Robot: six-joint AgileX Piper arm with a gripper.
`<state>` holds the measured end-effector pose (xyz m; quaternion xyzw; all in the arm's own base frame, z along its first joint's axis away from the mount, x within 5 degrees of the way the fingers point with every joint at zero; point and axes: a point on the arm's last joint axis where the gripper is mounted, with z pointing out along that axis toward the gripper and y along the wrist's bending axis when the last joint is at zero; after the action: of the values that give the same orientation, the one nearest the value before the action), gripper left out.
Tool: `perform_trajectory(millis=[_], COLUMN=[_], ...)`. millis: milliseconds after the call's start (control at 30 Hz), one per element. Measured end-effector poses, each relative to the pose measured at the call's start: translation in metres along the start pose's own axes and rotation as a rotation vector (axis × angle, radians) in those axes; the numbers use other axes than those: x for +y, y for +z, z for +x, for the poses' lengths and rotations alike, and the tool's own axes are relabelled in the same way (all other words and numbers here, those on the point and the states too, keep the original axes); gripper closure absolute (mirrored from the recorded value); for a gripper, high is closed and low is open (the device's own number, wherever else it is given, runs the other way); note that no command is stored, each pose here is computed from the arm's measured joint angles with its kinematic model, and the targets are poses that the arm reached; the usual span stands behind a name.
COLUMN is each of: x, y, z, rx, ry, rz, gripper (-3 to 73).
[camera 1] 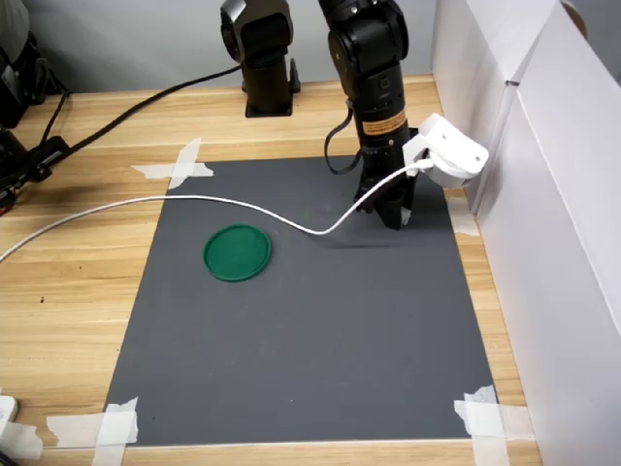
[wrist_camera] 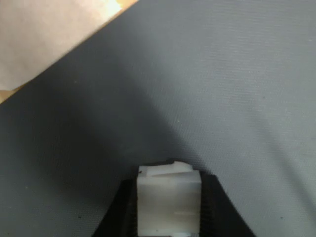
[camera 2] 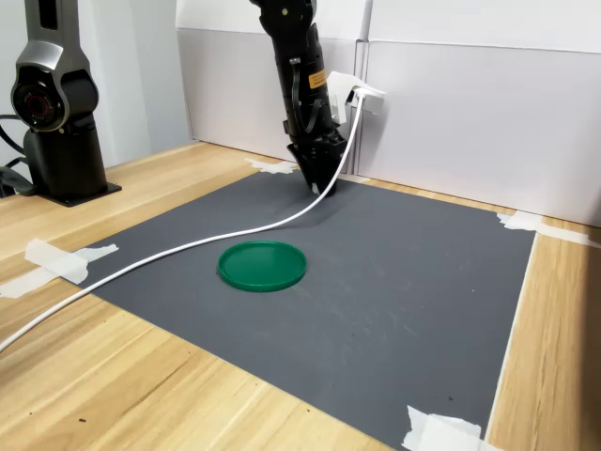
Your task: Grasp a white terminal and put it in the green lid.
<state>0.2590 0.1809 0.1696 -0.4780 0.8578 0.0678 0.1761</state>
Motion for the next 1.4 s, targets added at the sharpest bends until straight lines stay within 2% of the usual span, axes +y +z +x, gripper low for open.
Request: perform_trajectory(millis=[233,400,533,733,967,1400], x=[0.000,-0.001,-0.013,-0.048,-0.087,-0.126], y=[-0.005,-0.035,-0.066,-0.104,-0.122,-0.144], z=[-0.001,-0.004,0.002,0.033,0.076,0.143], rx=[-0.009,-0.074,-0.128,-0.124,-0.074,0.005], ry=[-0.003,-0.038,-0.010,0.028,0.126,0.242], rz=[0.005,0.055,0.106,0.195,0.236,0.303], gripper=[42.3,42.3,42.2,42.2,42.2,42.2])
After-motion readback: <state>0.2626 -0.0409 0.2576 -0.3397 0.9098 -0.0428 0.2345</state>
